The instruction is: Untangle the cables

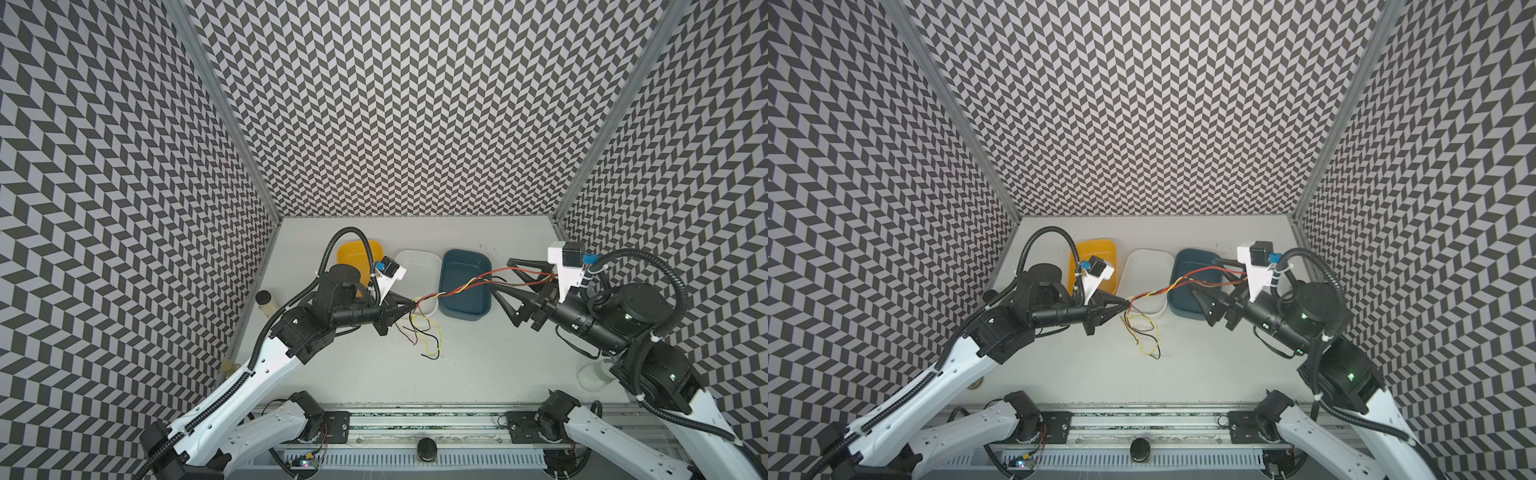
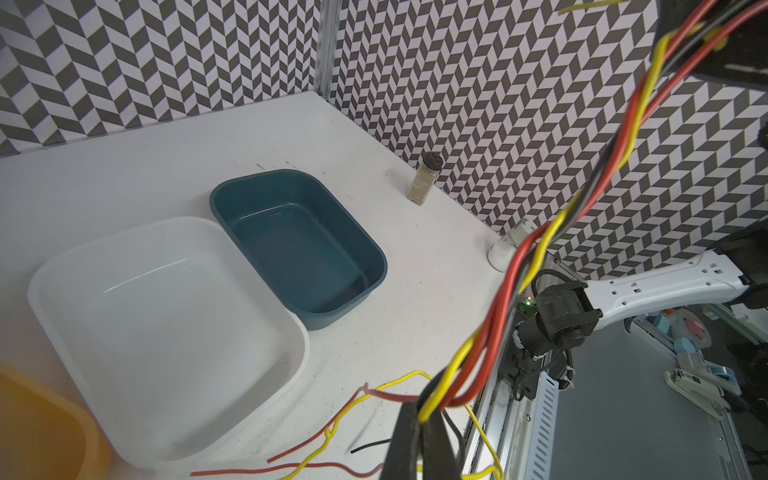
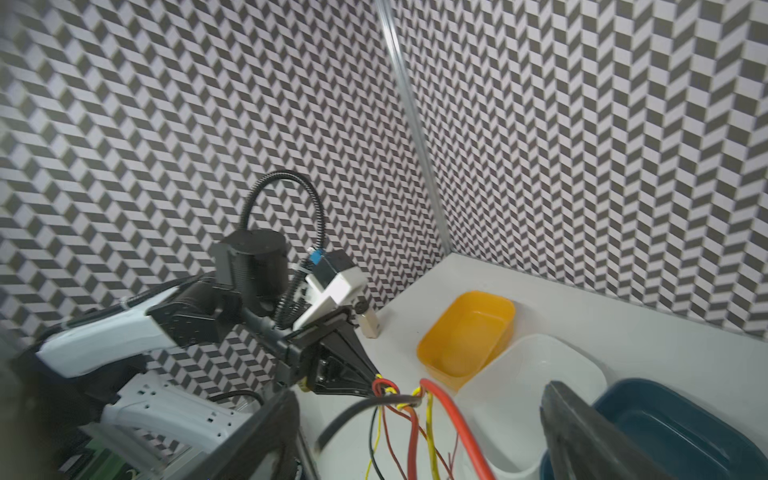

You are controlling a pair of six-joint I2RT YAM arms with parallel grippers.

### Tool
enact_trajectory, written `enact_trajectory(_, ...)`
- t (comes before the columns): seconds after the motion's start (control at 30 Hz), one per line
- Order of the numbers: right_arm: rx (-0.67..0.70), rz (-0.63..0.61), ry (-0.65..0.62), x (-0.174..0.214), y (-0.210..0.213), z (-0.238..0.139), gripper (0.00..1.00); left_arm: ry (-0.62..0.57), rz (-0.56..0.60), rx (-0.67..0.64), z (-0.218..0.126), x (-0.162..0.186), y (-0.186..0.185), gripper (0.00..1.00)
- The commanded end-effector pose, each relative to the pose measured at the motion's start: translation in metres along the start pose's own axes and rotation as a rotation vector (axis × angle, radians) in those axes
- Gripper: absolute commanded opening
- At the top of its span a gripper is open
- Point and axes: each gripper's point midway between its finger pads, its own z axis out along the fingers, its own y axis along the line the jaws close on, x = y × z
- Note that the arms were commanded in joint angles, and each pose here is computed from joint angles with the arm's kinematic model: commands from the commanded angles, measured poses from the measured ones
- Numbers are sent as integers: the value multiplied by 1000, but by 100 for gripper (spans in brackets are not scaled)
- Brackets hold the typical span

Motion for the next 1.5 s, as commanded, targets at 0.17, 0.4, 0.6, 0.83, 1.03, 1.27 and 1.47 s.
enact_trajectory(0.17,334,4,-63,-52,-41,-16,94,82,-31,-177,-5,19,27,0)
enact_trajectory(0.4,307,-10,-31,-51,-36,-9,99,5,8,-152,-24,15,12,0)
enact_trajectory(0.6,336,30,-106,-69,-36,-23,99,59,-26,-285,-20,23,39,0)
enact_trajectory(0.83,451,41,46,-62,-49,-20,99,114,-76,-409,-18,22,63,0)
enact_trajectory(1.03,165,173,184,-8,-15,17,96,130,-104,-377,-10,15,59,0)
enact_trajectory(1.27,-61,388,266,67,17,66,90,116,-85,-284,0,5,37,0)
enact_trajectory(1.47,-126,390,364,112,39,99,87,135,-66,-257,12,17,36,0)
